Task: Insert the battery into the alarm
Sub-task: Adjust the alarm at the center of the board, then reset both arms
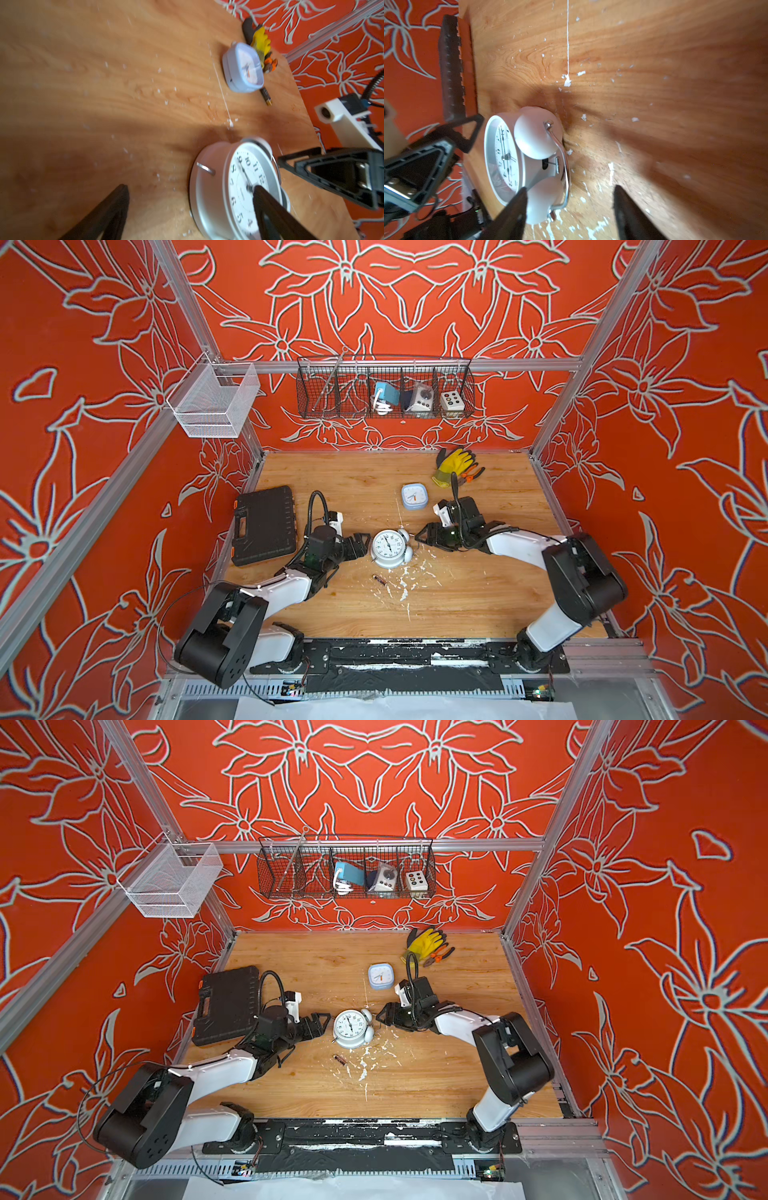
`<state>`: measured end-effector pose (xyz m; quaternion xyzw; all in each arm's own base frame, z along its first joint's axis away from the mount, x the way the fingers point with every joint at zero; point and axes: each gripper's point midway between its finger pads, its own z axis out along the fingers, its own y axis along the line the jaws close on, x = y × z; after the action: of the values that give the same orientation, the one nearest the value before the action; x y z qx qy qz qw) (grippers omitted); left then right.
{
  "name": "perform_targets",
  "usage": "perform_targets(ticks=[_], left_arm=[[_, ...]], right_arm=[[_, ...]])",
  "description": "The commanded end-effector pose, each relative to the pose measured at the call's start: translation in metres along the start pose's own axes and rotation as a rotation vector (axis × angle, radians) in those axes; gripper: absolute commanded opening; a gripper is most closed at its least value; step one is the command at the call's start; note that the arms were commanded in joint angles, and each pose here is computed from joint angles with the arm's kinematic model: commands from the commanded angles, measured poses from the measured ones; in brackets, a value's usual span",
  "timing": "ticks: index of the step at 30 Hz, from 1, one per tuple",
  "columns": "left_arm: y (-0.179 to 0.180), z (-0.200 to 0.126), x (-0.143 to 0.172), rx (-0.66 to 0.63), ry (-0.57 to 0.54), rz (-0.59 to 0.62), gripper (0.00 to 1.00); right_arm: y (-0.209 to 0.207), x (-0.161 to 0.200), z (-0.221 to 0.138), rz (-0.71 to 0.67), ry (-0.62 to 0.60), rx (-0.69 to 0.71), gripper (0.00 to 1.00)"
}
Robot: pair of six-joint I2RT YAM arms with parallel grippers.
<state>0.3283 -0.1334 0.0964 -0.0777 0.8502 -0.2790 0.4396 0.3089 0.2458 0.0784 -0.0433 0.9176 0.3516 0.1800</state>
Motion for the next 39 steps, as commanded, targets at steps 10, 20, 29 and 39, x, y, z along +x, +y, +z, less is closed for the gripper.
perform_targets(ticks=[10,20,29,39], left_arm=[[0.029,-0.067,-0.093,-0.288,-0.477,0.409,0.99],[0.059,-0.075,-0.08,-0.371,-0.515,0.525,0.99],[0.08,-0.05,-0.073,-0.336,-0.456,0.516,1.0],[0.098,-0.042,-0.073,-0.326,-0.418,0.443,0.99]], right_arm=[[-0.075,-0.082,-0.164,-0.3,-0.582,0.767,0.98],[-0.14,-0.079,-0.214,-0.388,-0.846,1.071,0.98],[-0.178,-0.073,-0.203,-0.352,-0.842,0.999,0.98],[-0.203,-0.073,-0.168,-0.354,-0.765,0.862,0.99]])
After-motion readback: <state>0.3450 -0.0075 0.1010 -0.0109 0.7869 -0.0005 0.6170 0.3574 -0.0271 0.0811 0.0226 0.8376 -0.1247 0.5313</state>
